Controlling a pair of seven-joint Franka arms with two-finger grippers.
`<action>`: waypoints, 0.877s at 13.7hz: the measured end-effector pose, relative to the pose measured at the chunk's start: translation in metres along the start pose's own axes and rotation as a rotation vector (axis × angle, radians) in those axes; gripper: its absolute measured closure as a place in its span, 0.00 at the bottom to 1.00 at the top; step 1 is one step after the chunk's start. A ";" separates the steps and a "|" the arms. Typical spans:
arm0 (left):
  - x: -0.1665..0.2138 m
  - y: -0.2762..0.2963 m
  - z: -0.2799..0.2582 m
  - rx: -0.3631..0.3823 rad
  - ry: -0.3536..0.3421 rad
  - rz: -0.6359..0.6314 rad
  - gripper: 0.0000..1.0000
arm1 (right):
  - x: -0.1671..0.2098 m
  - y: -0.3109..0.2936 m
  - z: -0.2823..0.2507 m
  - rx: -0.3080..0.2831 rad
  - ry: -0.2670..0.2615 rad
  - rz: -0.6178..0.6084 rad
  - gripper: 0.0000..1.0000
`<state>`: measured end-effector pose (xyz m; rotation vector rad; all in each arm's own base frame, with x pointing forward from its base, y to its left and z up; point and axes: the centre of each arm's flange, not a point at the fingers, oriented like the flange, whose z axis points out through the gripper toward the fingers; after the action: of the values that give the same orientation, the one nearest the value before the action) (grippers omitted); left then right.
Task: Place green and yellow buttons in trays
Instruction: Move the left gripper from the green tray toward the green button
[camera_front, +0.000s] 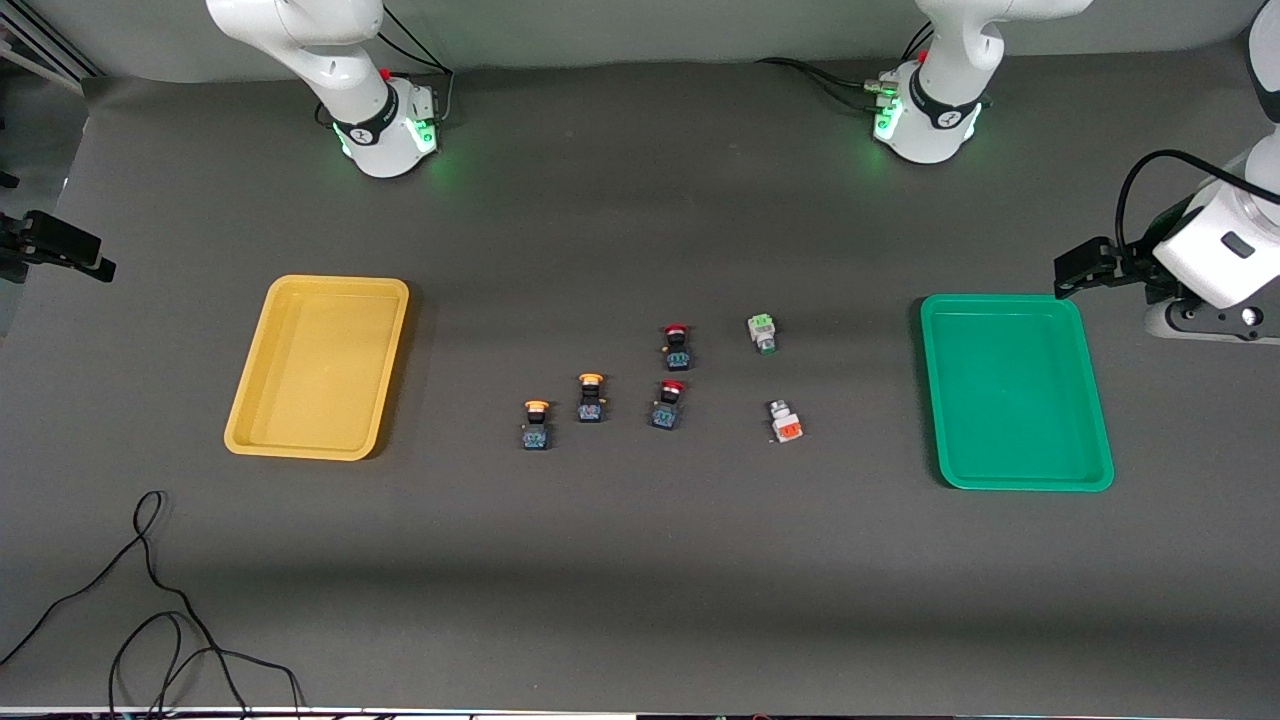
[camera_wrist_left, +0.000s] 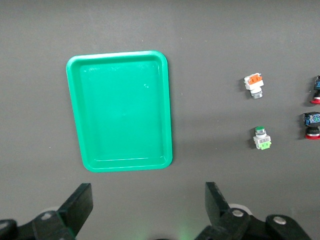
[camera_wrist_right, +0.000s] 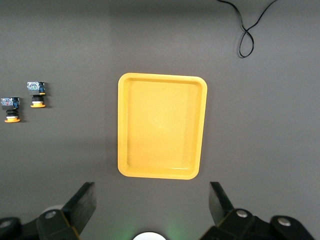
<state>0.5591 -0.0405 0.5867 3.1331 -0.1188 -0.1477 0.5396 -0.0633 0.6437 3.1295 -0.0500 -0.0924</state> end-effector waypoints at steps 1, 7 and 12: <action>0.000 0.000 0.000 0.000 0.000 0.000 0.00 | 0.000 0.000 0.000 0.000 0.000 0.000 0.00; 0.000 0.012 0.002 -0.002 -0.005 0.006 0.00 | 0.000 -0.001 0.000 0.000 -0.003 -0.002 0.00; 0.002 0.047 0.012 0.001 0.004 -0.026 0.00 | 0.003 -0.003 0.007 0.001 -0.028 -0.007 0.00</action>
<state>0.5563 -0.0875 0.5747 3.1370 -0.0789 -0.1411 0.5420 -0.0600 0.6364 3.1299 -0.0390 -0.1356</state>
